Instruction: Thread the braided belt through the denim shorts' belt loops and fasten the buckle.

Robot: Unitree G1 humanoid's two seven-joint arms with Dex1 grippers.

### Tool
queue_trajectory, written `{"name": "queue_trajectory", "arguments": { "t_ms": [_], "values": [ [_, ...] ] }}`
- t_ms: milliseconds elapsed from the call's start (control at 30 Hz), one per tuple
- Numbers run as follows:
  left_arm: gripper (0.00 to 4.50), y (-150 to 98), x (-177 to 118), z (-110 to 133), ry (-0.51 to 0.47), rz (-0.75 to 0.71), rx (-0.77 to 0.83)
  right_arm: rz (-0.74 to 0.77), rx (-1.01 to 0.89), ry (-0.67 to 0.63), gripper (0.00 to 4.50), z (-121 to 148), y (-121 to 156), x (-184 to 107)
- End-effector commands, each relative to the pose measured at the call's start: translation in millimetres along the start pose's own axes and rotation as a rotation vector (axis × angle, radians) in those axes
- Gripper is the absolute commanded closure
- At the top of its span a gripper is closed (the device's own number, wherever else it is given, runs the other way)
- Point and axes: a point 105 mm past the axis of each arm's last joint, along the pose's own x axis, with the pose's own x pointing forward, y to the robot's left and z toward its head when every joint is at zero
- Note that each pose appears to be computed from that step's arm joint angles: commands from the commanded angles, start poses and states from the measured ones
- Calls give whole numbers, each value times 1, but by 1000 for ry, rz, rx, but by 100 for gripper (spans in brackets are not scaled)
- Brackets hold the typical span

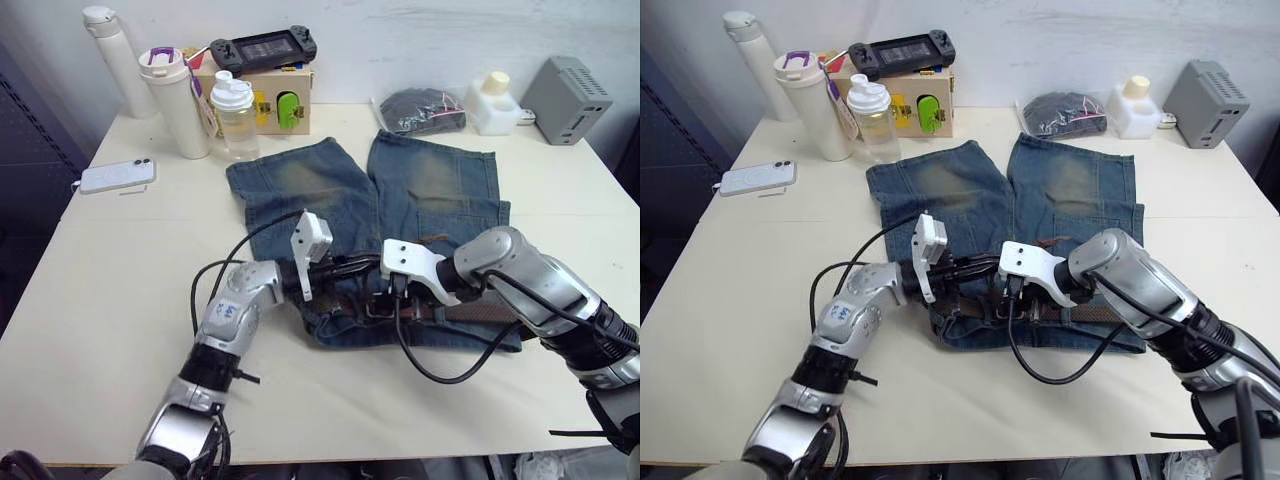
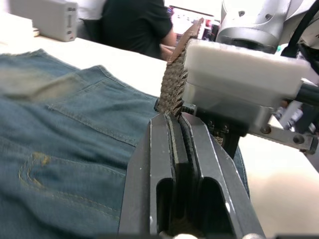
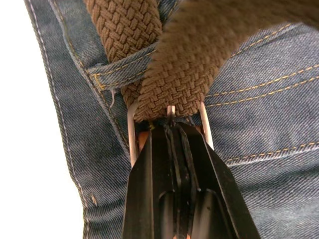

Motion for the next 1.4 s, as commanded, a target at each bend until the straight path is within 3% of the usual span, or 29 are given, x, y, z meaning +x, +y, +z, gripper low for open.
{"name": "queue_trajectory", "arguments": {
  "t_ms": [33, 333, 833, 1400],
  "values": [
    [450, 2, 11, 25, -36, -101, 111, 186, 47, 123, 447, -32, 34, 41],
    [450, 6, 39, 53, -36, -279, 211, 223, 22, 146, 447, -35, 42, 57],
    [450, 1, 79, 98, -73, -439, 366, 259, -3, 161, 447, -39, 53, 63],
    [450, -7, 90, 115, -46, -556, 445, 276, -22, 157, 447, -38, 61, 66]
  ]
}}
